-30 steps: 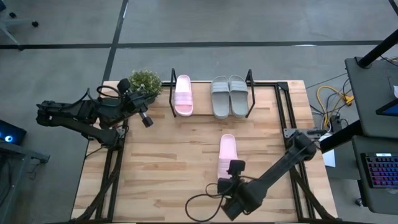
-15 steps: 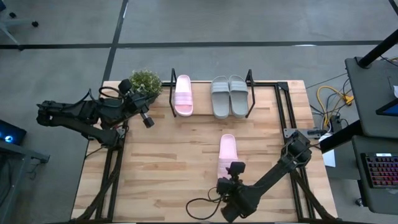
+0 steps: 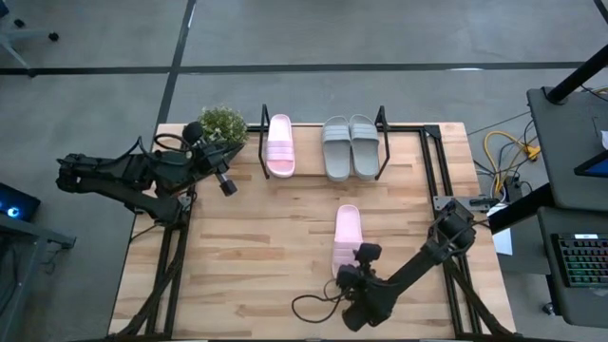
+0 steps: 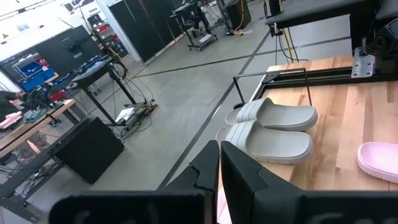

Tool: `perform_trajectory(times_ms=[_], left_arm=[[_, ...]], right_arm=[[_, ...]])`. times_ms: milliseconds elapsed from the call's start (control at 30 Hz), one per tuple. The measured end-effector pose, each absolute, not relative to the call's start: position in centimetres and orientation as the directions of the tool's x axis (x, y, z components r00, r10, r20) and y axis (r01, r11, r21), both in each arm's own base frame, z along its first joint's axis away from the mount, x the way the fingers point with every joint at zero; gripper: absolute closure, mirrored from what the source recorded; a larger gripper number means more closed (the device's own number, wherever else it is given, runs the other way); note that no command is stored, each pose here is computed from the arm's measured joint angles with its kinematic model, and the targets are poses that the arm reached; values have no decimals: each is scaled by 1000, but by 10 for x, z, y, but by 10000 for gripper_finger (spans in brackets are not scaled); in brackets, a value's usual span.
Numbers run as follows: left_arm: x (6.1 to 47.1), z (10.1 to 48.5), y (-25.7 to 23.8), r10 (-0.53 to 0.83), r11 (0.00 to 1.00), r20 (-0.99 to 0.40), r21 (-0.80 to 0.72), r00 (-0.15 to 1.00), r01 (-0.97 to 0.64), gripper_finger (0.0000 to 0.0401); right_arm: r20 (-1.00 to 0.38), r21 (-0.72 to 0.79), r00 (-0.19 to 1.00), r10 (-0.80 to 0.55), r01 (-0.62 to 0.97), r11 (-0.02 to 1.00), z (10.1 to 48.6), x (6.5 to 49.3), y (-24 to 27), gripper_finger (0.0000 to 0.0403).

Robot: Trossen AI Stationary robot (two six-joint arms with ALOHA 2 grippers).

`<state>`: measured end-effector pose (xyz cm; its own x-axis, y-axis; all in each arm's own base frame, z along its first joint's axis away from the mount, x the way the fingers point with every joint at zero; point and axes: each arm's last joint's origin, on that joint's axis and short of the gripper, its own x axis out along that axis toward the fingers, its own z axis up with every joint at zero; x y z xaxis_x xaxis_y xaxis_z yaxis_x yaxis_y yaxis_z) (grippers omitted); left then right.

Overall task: Pick and place slides into the shelf
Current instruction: Put the pink slipper on the shelf

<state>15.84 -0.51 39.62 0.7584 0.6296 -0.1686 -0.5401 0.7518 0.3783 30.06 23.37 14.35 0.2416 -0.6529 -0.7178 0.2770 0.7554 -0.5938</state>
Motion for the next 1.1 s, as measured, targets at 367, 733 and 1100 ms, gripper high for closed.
perform_trajectory(times_ms=[367,733,1100], left_arm=[[161,395,-6,629,752,-175,384,757,-536,399],[161,394,-6,630,752,-175,384,757,-536,399],[161,394,-6,630,753,-176,377,757,-539,399]], right_arm=[[-694,-599,219,-686,354,719,126,302,214,177],[-688,-594,235,-687,360,719,122,304,211,180],[-710,-573,199,-675,394,719,121,308,205,331]])
